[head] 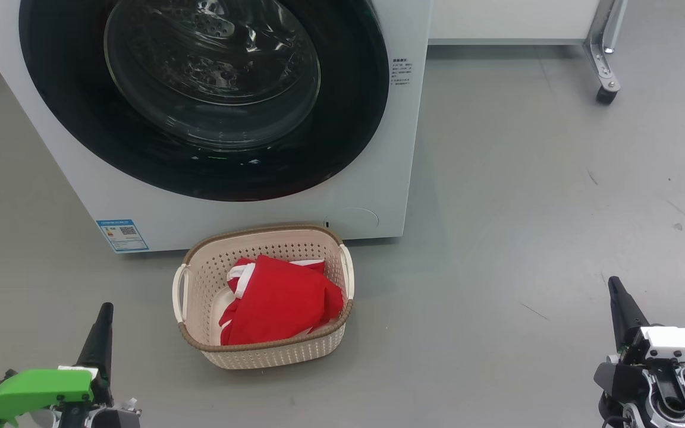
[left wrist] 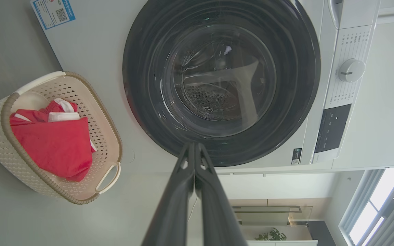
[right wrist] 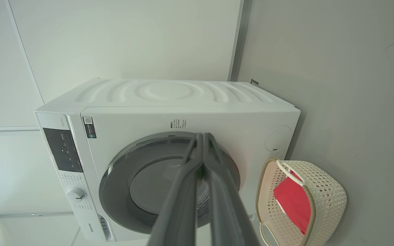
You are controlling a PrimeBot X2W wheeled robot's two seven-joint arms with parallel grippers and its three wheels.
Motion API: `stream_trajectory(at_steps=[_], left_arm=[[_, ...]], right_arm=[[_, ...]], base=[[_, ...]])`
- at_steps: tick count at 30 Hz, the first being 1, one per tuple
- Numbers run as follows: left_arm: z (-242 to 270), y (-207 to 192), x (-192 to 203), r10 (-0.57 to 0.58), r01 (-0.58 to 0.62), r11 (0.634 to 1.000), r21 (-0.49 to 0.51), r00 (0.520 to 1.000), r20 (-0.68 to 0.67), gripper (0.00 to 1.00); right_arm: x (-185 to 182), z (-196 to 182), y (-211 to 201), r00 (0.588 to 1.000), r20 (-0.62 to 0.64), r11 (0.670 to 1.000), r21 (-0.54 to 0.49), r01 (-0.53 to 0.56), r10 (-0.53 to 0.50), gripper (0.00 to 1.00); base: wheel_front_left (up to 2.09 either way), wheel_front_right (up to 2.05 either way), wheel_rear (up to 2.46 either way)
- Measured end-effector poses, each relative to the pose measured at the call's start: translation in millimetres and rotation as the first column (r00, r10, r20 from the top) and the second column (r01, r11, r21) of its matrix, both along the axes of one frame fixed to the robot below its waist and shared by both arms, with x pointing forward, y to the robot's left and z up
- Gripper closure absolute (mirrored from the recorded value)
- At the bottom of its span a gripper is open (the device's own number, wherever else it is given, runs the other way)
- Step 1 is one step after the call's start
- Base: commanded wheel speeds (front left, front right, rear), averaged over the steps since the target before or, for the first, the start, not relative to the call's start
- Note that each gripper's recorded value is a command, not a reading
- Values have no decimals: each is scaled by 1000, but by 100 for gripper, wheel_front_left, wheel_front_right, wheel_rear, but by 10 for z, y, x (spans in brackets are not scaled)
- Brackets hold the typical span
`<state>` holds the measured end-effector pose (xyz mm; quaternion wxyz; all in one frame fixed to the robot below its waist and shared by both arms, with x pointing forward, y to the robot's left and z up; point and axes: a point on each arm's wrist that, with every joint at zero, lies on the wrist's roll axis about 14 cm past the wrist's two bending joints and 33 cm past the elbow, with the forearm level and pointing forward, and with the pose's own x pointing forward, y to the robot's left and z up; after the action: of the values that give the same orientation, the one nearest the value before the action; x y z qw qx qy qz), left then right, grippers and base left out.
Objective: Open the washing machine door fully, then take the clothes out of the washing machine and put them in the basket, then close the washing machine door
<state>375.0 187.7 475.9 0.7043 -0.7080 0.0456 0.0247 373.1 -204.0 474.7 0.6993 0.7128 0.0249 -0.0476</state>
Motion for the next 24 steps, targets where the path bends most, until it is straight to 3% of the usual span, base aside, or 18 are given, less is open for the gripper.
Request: stream_trajectory(at_steps=[24], left_arm=[[7,-2,2,0,0,1000,0,1000,2,100]], right_arm=[[-1,-1,-6,1000,0,1000,0,2,-2,100]], base=[[0,0,0]])
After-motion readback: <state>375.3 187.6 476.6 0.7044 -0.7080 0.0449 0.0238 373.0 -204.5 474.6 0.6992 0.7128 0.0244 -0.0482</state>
